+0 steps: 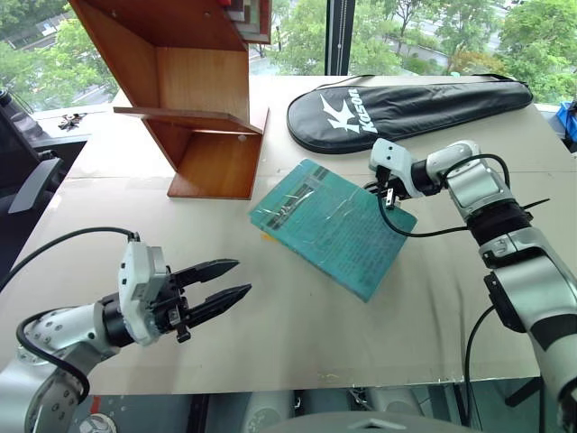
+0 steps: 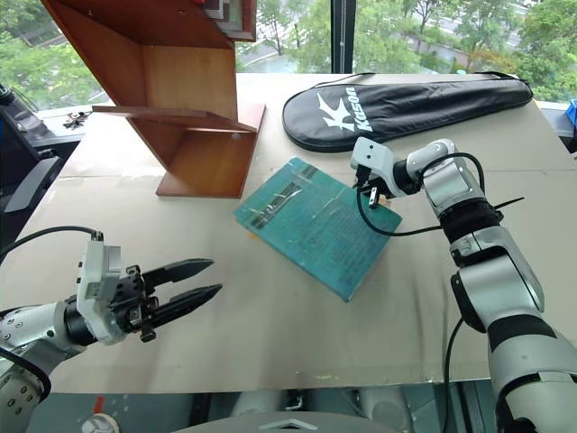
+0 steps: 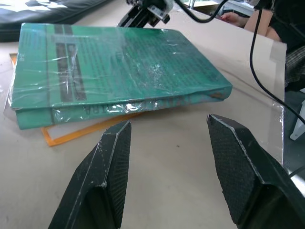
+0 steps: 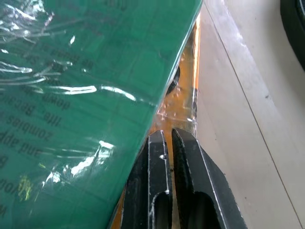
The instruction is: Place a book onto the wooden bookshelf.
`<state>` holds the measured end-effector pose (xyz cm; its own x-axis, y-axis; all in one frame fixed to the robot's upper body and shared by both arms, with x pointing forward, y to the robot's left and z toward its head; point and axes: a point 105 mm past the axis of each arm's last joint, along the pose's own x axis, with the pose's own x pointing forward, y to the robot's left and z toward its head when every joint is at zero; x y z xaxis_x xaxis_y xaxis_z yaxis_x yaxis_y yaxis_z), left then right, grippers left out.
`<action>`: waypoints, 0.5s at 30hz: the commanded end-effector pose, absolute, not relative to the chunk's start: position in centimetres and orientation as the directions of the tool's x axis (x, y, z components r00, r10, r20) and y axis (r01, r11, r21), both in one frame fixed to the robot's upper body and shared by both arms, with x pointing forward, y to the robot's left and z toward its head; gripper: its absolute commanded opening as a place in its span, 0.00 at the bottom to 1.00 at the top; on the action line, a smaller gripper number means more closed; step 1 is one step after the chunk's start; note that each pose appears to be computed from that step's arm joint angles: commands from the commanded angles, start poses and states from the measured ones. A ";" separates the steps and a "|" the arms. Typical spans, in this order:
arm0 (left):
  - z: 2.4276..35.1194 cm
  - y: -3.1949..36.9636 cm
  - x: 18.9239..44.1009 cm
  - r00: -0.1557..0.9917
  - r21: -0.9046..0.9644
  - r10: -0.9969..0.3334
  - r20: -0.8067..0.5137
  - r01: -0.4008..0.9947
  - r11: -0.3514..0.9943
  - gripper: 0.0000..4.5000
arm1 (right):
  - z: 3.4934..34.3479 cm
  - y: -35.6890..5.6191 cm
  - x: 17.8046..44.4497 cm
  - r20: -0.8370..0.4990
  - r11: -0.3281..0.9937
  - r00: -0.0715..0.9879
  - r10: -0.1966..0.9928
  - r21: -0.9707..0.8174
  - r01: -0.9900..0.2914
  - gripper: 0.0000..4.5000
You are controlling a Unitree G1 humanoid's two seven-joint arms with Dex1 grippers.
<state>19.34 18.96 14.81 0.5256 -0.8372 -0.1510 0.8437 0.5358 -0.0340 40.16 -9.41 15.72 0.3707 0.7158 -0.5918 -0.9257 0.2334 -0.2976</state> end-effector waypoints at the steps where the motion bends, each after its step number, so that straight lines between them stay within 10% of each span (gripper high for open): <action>1: 13.6 18.3 19.4 0.544 -0.145 -0.818 -0.187 0.809 0.570 0.58 | 18.2 -10.3 40.4 -0.511 0.277 0.453 0.730 -0.384 -0.881 0.01; 4: 13.1 16.8 19.3 0.531 -0.306 -0.830 -0.169 0.773 0.556 0.58 | 20.8 -12.4 39.3 -0.408 0.293 0.476 0.779 -0.434 -0.852 0.01; 15: 11.8 14.2 21.8 0.633 -0.850 -0.773 -0.034 0.389 0.356 0.58 | 22.9 -18.8 25.4 -0.182 0.210 0.305 0.935 -0.409 -0.888 0.99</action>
